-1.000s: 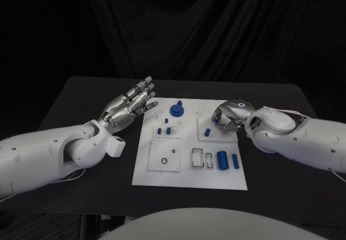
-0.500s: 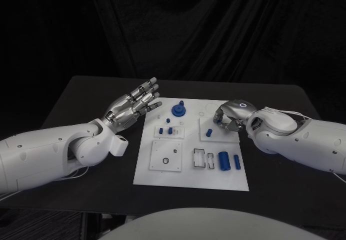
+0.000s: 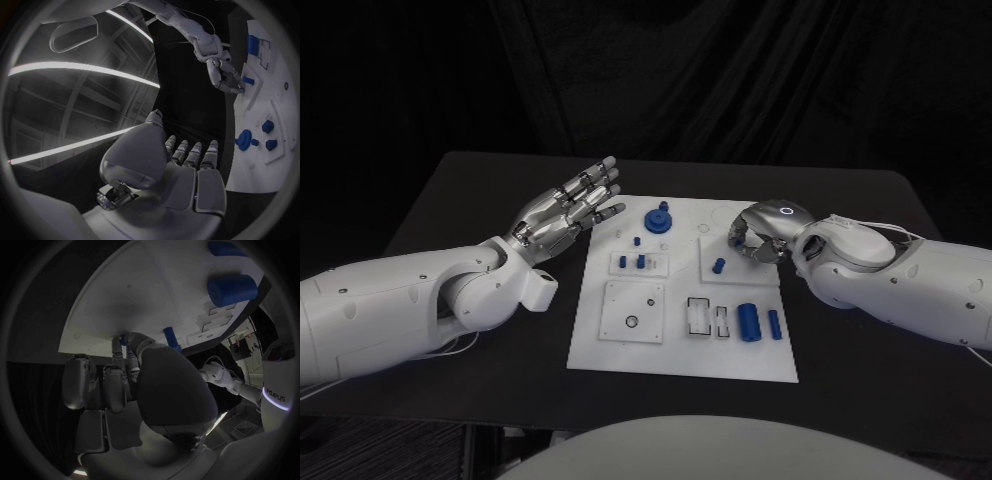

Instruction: Assemble the parts on the task board

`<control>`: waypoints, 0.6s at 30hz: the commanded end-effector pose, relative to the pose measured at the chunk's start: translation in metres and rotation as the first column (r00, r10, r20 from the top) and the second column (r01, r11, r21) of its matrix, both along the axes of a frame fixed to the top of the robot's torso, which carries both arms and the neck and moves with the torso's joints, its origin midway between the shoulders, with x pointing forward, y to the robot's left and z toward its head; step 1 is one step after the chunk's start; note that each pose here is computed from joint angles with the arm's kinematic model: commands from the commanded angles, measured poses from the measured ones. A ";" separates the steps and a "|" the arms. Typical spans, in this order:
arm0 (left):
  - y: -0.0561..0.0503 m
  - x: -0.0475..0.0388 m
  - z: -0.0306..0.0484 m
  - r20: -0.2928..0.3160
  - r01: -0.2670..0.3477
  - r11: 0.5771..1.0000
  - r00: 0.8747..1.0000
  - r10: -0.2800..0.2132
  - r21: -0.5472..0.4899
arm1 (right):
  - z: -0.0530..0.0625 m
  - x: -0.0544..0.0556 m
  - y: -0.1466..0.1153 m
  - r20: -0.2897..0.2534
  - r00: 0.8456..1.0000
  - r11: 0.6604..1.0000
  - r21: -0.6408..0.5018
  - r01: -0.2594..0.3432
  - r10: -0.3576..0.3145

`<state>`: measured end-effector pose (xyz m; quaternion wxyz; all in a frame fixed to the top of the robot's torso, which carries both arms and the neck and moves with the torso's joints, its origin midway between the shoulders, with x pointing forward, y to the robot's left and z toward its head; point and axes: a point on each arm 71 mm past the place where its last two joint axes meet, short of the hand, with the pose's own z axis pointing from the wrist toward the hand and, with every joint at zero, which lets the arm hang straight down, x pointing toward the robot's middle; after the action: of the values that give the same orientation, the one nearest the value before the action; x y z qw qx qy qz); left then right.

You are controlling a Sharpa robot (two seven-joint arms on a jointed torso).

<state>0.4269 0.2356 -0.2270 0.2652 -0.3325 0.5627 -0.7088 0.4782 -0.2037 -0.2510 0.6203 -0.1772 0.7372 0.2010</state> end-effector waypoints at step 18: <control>0.000 0.0000 0.0021 0.024 -0.010 1.000 1.000 0.010 -0.028 | 0.047 0.003 0.001 0.075 0.997 1.000 0.022 -0.014 0.013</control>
<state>0.4273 0.2357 -0.2272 0.2661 -0.3328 0.5628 -0.7083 0.4818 -0.2036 -0.2066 0.6466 -0.1845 0.7097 0.2103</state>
